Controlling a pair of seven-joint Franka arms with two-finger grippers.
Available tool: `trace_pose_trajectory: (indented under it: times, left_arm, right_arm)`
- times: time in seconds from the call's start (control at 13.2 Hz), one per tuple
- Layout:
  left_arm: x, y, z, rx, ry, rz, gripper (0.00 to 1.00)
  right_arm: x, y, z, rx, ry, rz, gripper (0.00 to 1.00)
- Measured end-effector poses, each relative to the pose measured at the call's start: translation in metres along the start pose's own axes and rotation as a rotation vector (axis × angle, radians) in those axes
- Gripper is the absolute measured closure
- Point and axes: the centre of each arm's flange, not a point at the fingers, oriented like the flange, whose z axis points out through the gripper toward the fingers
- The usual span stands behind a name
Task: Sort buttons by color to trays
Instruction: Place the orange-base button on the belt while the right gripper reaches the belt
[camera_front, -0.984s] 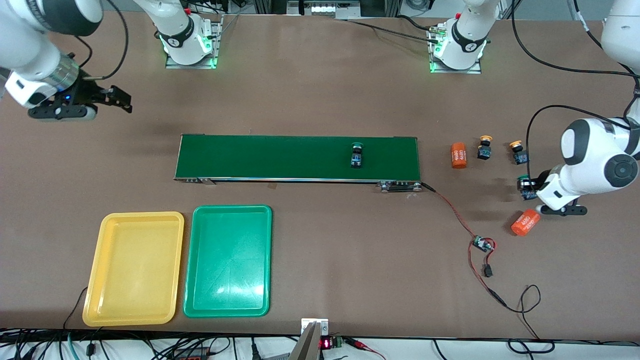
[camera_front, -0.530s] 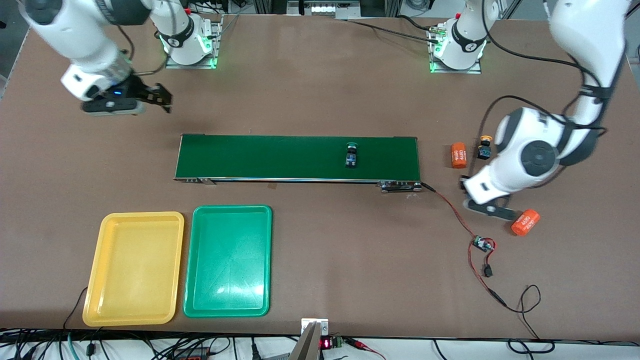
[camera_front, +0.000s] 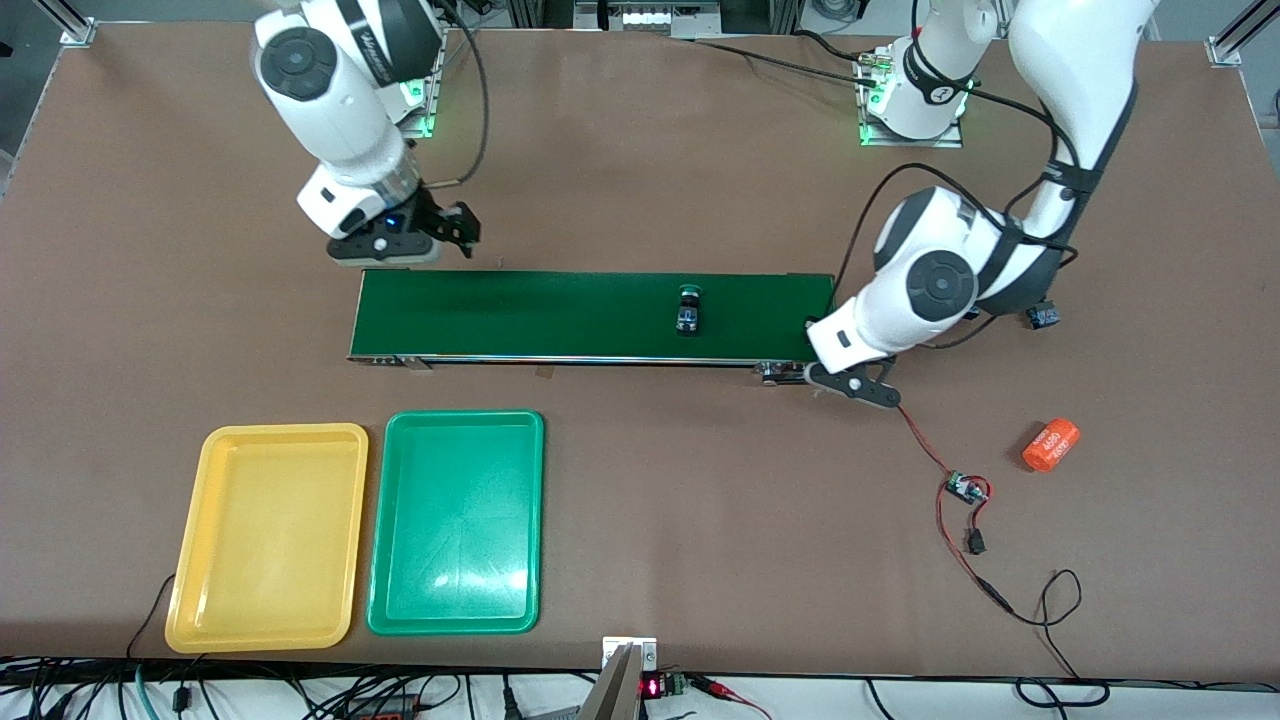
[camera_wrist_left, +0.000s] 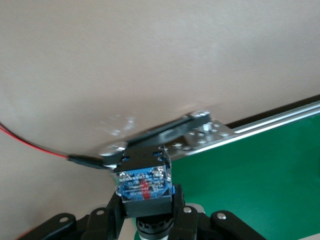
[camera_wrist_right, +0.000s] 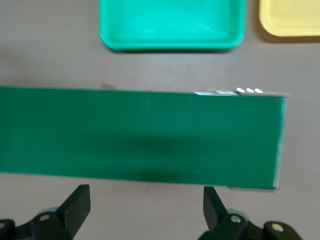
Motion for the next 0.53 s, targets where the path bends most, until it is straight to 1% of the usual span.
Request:
trace_pose_trajectory:
  times: [0.23, 0.38, 0.53]
  left_arm:
    - [-0.015, 0.028, 0.020, -0.001, -0.046, -0.038, 0.59]
    - [-0.024, 0.033, 0.032, -0.009, -0.075, -0.044, 0.59]
    - [-0.028, 0.039, 0.038, -0.005, -0.087, -0.035, 0.59]
  right_arm:
    - [0.023, -0.047, 0.023, 0.008, -0.018, 0.020, 0.00]
    - [0.029, -0.058, 0.041, 0.001, -0.038, 0.025, 0.00]
    - [0.031, -0.056, 0.045, -0.003, -0.043, 0.033, 0.00]
